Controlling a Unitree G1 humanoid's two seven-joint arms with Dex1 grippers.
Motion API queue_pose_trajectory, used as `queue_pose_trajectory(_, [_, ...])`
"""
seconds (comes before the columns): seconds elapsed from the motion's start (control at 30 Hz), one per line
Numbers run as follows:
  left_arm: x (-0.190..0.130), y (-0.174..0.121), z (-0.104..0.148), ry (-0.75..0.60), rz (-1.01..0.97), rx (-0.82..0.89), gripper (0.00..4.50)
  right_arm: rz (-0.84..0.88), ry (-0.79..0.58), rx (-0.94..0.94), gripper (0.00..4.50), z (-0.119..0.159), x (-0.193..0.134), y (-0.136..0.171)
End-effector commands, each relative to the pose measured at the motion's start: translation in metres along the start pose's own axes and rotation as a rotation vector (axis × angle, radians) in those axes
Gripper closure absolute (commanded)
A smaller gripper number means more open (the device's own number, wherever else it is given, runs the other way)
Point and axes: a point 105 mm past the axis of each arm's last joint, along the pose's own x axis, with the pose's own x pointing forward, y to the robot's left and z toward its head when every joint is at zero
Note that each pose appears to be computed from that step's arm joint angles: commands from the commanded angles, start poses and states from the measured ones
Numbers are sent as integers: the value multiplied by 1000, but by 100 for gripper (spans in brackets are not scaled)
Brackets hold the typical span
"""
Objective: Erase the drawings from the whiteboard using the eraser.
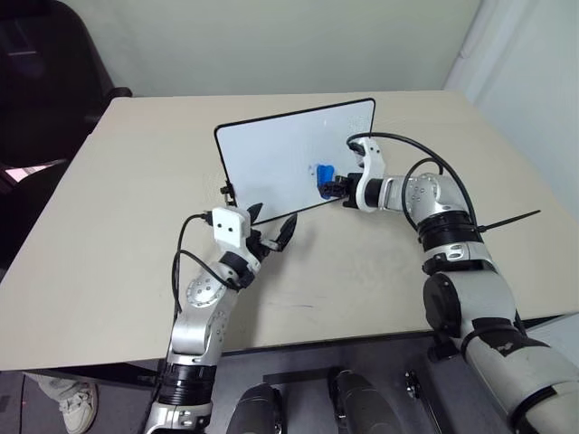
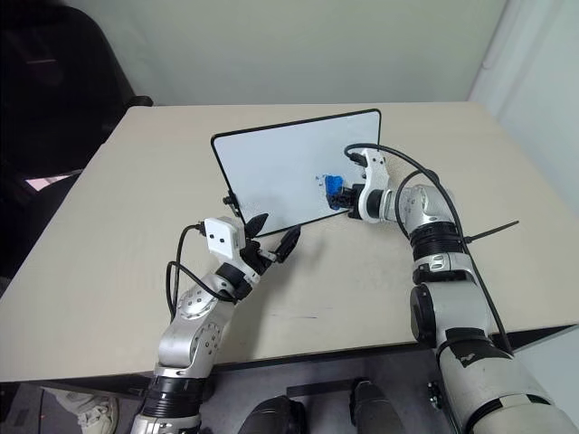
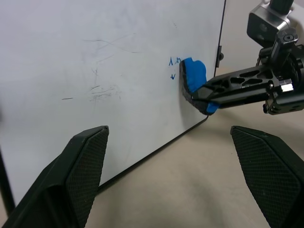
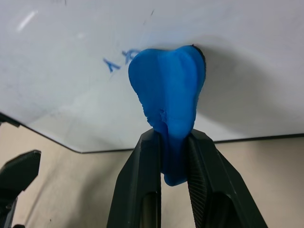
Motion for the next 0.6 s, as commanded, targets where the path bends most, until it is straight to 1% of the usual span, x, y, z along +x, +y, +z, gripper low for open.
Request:
queue_pose_trajectory(0.03, [3, -4, 20, -72, -18, 26, 0, 58, -70, -66, 403, 26, -5, 23])
queue_pose_trajectory(0.2, [3, -5, 20, -74, -21, 26, 0, 65, 27, -99, 403, -2, 10, 32])
queue_pose_trajectory(0.3, [3, -5, 20, -73, -21, 27, 0, 77, 45, -121, 403, -10, 15, 39])
queue_pose_trajectory(0.47, [3, -4, 20, -72, -19, 29, 0, 115, 28, -146, 403, -5, 13, 49])
queue_pose_trajectory(0.6, [3, -3, 20, -73, -16, 33, 0, 35, -32, -117, 403, 13, 5, 28])
